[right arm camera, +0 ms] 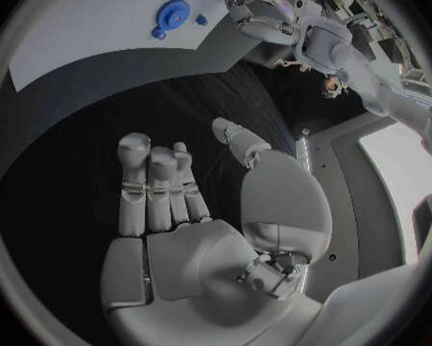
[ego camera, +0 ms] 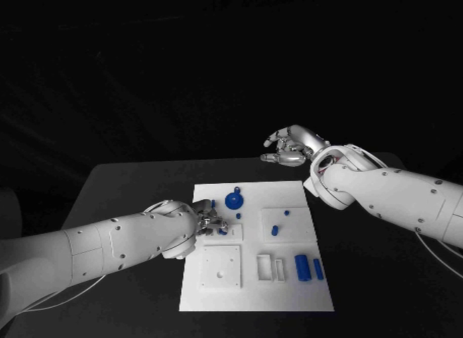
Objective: Assemble the parts on the task board
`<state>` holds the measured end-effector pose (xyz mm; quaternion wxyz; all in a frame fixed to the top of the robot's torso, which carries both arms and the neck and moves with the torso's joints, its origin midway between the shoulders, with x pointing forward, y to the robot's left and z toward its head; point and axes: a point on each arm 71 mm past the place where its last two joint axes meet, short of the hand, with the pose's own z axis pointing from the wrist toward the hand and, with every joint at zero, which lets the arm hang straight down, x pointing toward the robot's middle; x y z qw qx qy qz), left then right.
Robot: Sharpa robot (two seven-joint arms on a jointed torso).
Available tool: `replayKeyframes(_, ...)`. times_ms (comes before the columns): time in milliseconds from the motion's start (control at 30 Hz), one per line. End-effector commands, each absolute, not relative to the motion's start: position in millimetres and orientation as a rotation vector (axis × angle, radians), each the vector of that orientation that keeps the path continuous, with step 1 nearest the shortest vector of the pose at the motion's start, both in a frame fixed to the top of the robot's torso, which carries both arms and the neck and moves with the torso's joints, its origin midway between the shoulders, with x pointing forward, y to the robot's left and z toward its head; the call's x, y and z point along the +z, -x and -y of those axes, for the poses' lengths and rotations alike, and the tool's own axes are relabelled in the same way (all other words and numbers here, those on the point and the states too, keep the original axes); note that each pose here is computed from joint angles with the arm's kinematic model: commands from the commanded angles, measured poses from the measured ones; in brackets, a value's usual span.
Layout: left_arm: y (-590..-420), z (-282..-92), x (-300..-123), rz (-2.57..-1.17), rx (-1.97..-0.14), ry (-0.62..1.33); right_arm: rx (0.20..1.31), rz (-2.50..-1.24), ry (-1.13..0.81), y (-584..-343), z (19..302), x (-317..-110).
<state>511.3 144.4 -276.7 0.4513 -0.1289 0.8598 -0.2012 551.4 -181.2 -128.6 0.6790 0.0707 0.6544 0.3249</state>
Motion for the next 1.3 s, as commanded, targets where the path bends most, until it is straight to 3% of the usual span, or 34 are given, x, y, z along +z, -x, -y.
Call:
replayKeyframes(33,-511.0,-144.3,-277.7,-2.135,-0.495,0.312,0.735,-1.476,-0.153,-551.2,180.3,-128.6)
replayKeyframes(1300,-509.5,-143.0,-279.5,-2.163,-0.508,0.316,0.734,-1.482,-0.152,-552.0,178.7,-129.3)
